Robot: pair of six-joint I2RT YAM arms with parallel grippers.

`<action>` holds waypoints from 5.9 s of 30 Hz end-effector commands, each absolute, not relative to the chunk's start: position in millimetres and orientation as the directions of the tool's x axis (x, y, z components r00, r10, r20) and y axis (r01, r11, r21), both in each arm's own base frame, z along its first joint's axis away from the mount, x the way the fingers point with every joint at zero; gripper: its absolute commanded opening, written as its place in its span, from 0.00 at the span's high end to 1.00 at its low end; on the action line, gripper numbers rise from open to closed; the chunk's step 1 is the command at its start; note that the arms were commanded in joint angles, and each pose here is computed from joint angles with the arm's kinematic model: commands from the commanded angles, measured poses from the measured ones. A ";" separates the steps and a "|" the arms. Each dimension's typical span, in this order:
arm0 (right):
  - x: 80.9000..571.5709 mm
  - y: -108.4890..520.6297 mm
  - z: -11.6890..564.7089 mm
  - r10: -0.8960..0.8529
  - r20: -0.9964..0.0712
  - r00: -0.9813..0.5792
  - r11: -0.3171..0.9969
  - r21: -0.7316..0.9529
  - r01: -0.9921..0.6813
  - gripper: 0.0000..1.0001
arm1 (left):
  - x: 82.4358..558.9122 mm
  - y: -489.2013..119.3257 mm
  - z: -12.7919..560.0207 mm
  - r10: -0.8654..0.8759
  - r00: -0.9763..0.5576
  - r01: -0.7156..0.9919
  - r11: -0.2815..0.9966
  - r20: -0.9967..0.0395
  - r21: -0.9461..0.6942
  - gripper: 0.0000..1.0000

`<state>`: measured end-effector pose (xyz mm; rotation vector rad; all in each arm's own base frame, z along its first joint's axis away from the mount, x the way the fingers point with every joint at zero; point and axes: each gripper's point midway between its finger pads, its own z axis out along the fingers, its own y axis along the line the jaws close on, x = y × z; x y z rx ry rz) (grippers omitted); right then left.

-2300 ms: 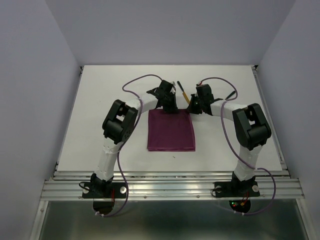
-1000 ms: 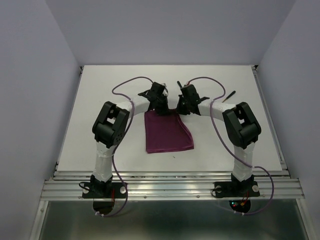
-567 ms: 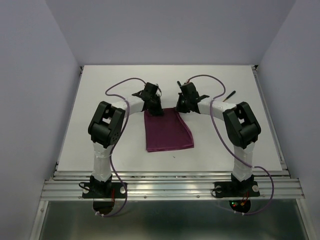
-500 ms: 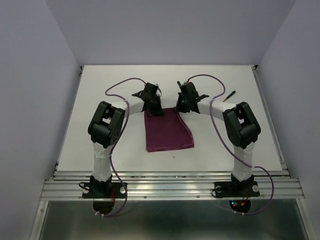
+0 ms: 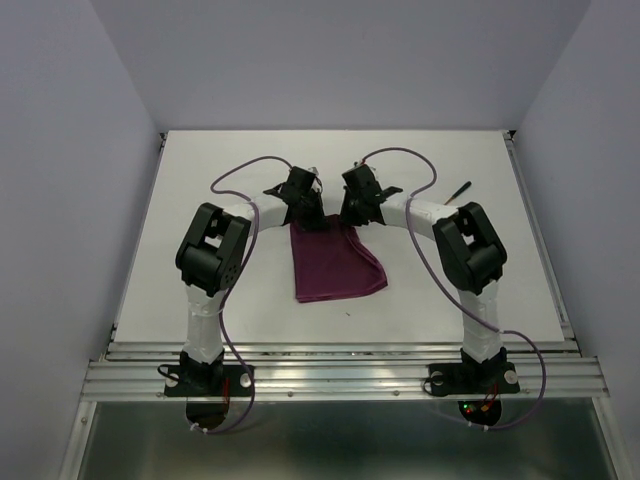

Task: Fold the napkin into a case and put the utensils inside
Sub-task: Fold the lower triangle-folded napkin at the center of the board.

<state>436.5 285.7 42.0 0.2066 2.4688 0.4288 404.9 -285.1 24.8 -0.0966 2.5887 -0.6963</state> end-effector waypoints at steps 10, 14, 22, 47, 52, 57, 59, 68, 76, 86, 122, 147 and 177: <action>444.0 298.6 50.9 0.294 -0.579 -0.761 0.940 0.318 0.121 0.99 | 376.7 -264.8 -11.7 -0.144 -0.929 0.010 0.910 -0.341 -0.414 1.00; 447.9 302.7 58.7 0.300 -0.592 -0.748 0.940 0.316 0.127 0.99 | 375.8 -264.3 -13.2 -0.144 -0.930 0.009 0.911 -0.339 -0.412 1.00; 446.9 292.0 65.4 0.341 -0.606 -0.719 0.933 0.311 0.181 0.99 | 374.7 -262.4 -15.9 -0.145 -0.932 0.004 0.912 -0.332 -0.410 1.00; 455.6 292.0 90.6 0.407 -0.630 -0.661 0.907 0.364 0.211 0.99 | 371.0 -258.2 -23.4 -0.150 -0.936 -0.010 0.915 -0.317 -0.403 1.00; 460.1 297.8 96.9 0.411 -0.632 -0.657 0.902 0.383 0.197 0.99 | 370.7 -258.9 -24.2 -0.149 -0.937 -0.008 0.914 -0.315 -0.406 1.00; 460.3 304.2 94.9 0.403 -0.632 -0.662 0.905 0.381 0.188 0.99 | 369.4 -258.2 -24.9 -0.148 -0.938 -0.009 0.914 -0.313 -0.405 1.00; 460.7 304.9 91.6 0.404 -0.628 -0.665 0.905 0.380 0.191 0.99 | 369.2 -258.1 -25.3 -0.147 -0.938 -0.008 0.915 -0.313 -0.404 1.00; 467.8 308.4 91.8 0.404 -0.632 -0.662 0.906 0.375 0.195 0.99 | 369.4 -259.3 -25.6 -0.146 -0.939 -0.006 0.912 -0.311 -0.409 1.00; 463.5 315.7 74.5 0.390 -0.624 -0.677 0.914 0.353 0.201 0.99 | 368.5 -259.1 -26.6 -0.145 -0.940 -0.006 0.912 -0.308 -0.409 1.00; 461.2 311.5 47.5 0.379 -0.611 -0.695 0.922 0.314 0.227 0.99 | 370.1 -256.4 -22.4 -0.150 -0.937 -0.009 0.913 -0.317 -0.407 1.00; 457.9 297.3 -23.7 0.323 -0.607 -0.726 0.945 0.163 0.284 0.93 | 372.4 -218.9 63.2 -0.292 -0.861 -0.085 0.891 -0.417 -0.447 1.00; 461.5 328.8 47.6 0.319 -0.622 -0.716 0.934 0.333 0.127 0.36 | 390.3 -225.6 70.1 -0.313 -0.854 -0.085 0.872 -0.415 -0.483 0.98; 452.0 367.5 58.3 0.448 -0.443 -0.777 0.820 0.549 0.160 0.33 | 388.9 -271.6 73.0 -0.382 -0.854 -0.040 0.725 -0.353 -0.688 0.62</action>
